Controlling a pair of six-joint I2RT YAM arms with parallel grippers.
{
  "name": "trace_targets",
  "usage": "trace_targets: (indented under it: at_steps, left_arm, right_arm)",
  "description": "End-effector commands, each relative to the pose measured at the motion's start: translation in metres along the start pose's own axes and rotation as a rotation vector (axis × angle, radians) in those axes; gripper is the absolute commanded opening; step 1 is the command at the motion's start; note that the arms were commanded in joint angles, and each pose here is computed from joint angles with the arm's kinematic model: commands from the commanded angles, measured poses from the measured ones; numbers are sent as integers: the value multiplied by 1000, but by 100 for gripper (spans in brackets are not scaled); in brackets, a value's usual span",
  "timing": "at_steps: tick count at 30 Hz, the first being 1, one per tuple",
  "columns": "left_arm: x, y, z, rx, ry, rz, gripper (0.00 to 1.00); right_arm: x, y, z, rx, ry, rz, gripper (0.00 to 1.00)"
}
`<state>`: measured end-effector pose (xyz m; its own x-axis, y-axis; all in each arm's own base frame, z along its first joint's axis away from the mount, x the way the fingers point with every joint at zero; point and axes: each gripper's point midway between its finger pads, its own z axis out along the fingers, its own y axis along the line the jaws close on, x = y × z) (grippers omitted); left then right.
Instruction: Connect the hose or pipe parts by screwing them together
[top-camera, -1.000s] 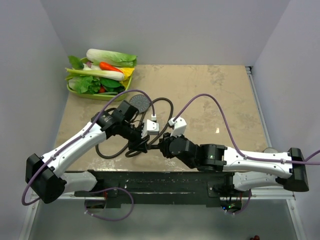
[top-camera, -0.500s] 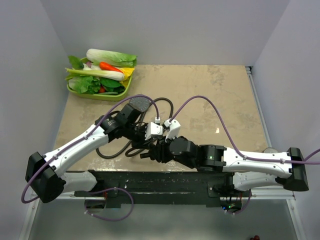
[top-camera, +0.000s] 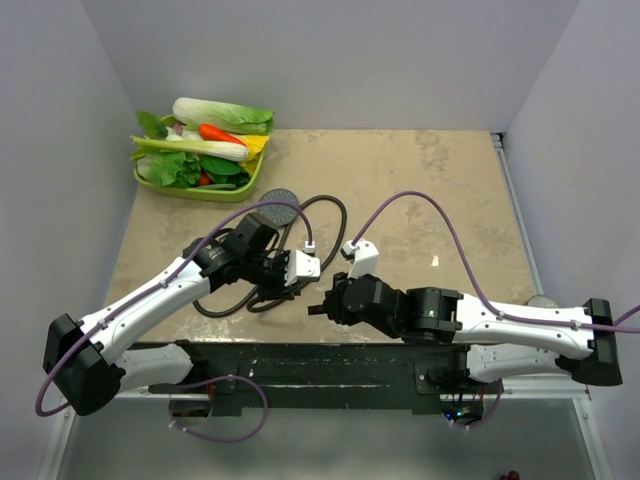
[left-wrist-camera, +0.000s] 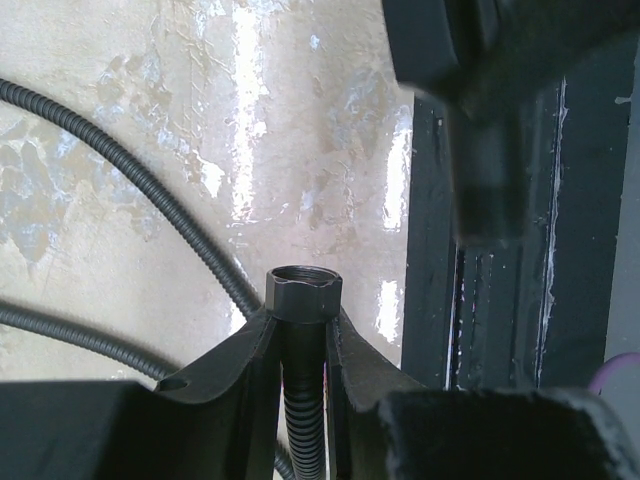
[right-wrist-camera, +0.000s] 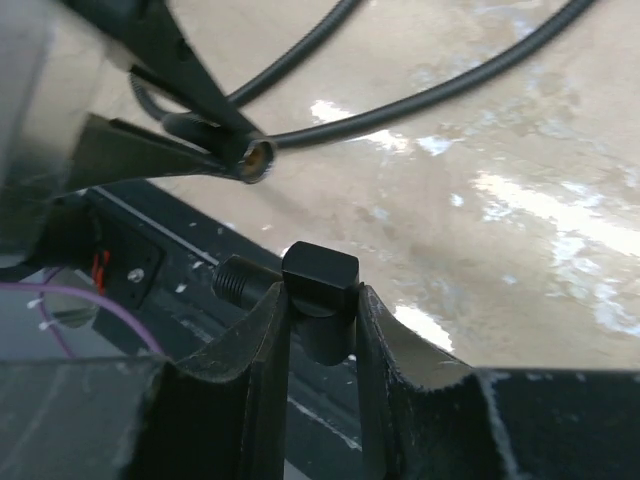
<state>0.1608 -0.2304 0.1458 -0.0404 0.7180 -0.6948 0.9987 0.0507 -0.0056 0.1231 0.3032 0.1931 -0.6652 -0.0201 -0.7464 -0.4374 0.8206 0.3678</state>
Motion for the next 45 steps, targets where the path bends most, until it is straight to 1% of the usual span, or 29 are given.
trace_targets:
  at_steps: [1, 3, 5, 6, 8, 9, 10, 15, 17, 18, 19, 20, 21, 22, 23, 24, 25, 26, 27, 28, 29, 31, 33, 37, 40, 41, 42, 43, 45]
  left_arm:
    - [-19, 1, -8, -9, -52, 26, 0]
    - [-29, -2, -11, 13, -74, 9, 0]
    - [-31, -8, -11, 51, -74, -18, 0]
    - [-38, -13, -13, 87, -97, -20, 0]
    - [-37, -23, -11, 146, -89, -62, 0]
    - [-40, -28, -12, 181, -102, -70, 0]
    - [-39, -31, -10, 202, -96, -85, 0]
    - [-40, -42, -8, 258, -114, -132, 0]
    - [-39, -45, -6, 281, -113, -151, 0]
    - [-42, -48, -7, 304, -123, -157, 0]
    - [-43, -50, -6, 325, -126, -166, 0]
    - [-44, -54, -8, 351, -127, -177, 0]
    - [-53, -59, -11, 388, -155, -176, 0]
    - [-55, -61, -12, 415, -156, -188, 0]
    - [-63, -69, -19, 470, -181, -198, 0]
    - [-67, -71, -23, 498, -197, -189, 0]
    - [-69, -68, -25, 522, -214, -212, 0]
    - [-79, -74, -37, 586, -252, -244, 0]
    - [-82, -72, -41, 605, -284, -227, 0]
    - [-82, -62, -43, 616, -305, -267, 0]
    - [-88, -67, -56, 669, -323, -324, 0]
    - [-87, -54, -54, 665, -347, -355, 0]
    - [-83, -54, -53, 651, -344, -333, 0]
    - [-79, -58, -51, 667, -332, -362, 0]
    - [-84, -61, -54, 699, -350, -412, 0]
    - [-92, -61, -58, 720, -379, -424, 0]
    - [-95, -62, -60, 734, -380, -444, 0]
    - [-98, -63, -61, 744, -383, -447, 0]
    - [-104, -64, -65, 760, -387, -478, 0]
  right_arm:
    - [-24, -23, -5, 125, -112, 32, 0]
    - [-27, -22, -2, 155, -138, -1, 0]
    - [-32, -14, -3, 155, -184, -46, 0]
    - [-31, -3, -6, 147, -208, -79, 0]
    - [-41, -2, -12, 190, -284, -132, 0]
    - [-40, 8, -20, 172, -310, -154, 0]
    - [-49, 4, -27, 209, -372, -162, 0]
    - [-63, 10, -64, 232, -522, -198, 0]
    - [-68, 7, -74, 290, -582, -243, 0]
    - [-69, 14, -79, 287, -594, -258, 0]
    - [-69, 13, -81, 314, -603, -305, 0]
    - [-67, 15, -80, 353, -638, -334, 0]
    - [-70, 24, -85, 345, -653, -329, 0]
    - [-69, 18, -86, 382, -652, -421, 0]
    - [-62, 25, -80, 368, -673, -385, 0]
    - [-69, 20, -90, 397, -684, -501, 0]
    - [-69, 23, -90, 358, -708, -431, 0]
    - [-67, 28, -88, 366, -706, -473, 0]
    - [-65, 33, -88, 361, -714, -494, 0]
    - [-64, 35, -89, 352, -716, -493, 0]
    - [-64, 36, -90, 345, -718, -488, 0]
    - [-67, 35, -94, 335, -729, -470, 0]
    - [-71, 33, -100, 323, -734, -451, 0]
    - [-80, 33, -109, 332, -754, -484, 0]
    - [-88, 38, -119, 337, -801, -531, 0]
    - [-94, 39, -124, 344, -839, -547, 0]
    - [-96, 40, -126, 346, -852, -555, 0]
    - [-98, 38, -128, 357, -852, -575, 0]
    - [-105, 37, -134, 359, -855, -551, 0]
